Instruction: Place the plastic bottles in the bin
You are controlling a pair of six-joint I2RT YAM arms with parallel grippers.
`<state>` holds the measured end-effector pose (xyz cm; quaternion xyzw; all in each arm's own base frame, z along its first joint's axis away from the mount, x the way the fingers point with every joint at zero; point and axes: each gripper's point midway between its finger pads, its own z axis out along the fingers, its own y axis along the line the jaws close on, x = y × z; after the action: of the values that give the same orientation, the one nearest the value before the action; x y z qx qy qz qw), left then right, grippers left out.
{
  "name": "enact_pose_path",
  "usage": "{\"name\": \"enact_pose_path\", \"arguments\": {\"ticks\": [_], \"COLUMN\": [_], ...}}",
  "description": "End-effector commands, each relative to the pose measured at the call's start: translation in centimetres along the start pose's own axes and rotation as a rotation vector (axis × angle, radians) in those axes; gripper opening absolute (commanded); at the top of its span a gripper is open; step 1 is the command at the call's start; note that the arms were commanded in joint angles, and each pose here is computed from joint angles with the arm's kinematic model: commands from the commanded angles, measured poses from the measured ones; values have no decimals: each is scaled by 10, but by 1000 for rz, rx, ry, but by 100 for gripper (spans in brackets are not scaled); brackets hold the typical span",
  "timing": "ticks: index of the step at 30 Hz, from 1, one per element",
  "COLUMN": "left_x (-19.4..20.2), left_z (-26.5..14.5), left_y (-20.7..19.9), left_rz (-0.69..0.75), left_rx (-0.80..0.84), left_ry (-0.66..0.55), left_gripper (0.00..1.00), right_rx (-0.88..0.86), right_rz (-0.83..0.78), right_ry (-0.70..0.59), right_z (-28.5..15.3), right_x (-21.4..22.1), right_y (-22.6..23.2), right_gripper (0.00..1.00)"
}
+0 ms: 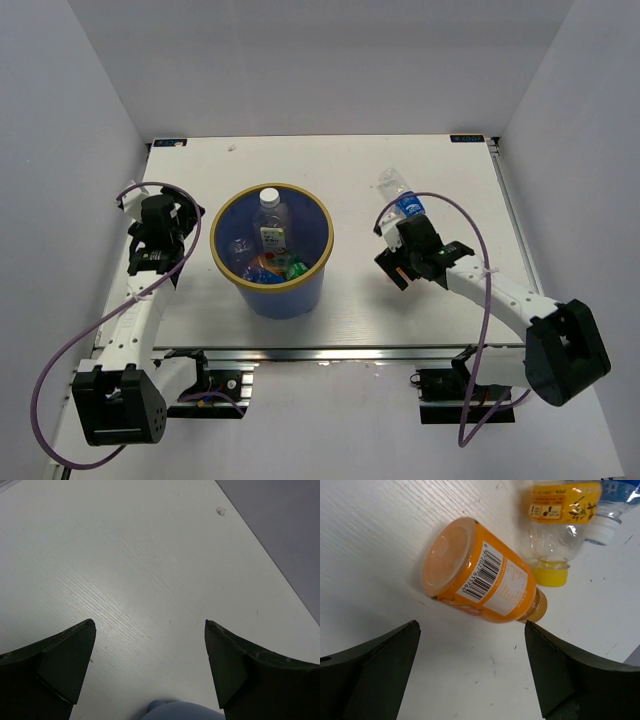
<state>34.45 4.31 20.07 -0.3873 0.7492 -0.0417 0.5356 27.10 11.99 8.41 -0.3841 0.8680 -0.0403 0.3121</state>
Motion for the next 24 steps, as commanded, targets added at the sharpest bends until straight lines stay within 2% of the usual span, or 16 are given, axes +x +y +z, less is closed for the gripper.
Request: {"name": "enact_pose_path", "arguments": {"ticks": [1,7,14,20,22,23,24], "left_x": [-4,-5,-9,-11,-11,-11,-12], "left_z": [2,2,-3,-6,-7,-8,-9], "left_y": [-5,-3,0,-2,-2,-1,-1], "left_rz": [9,13,4,-2,-3,-3,-5], "left_rx": [12,4,-4,3,2,1,3], "left_ry": [-1,-6,-24,-28,-27,-28,-31], "left_gripper": [98,98,98,98,98,98,98], "right_rx": [79,78,69,22,-18,-22,-28], "right_rz": [-169,-209,-231,-148,-128,-116,-99], "right_ry": [-63,-106,-65,-185,-234,-258,-276], "right_z": [15,45,66,60,54,48,44], "right_x": [-13,-19,-11,-38,-49,-56,-61], "right_y": [-17,-12,-7,1,7,7,7], "right_gripper": [89,89,89,87,76,57,47]}}
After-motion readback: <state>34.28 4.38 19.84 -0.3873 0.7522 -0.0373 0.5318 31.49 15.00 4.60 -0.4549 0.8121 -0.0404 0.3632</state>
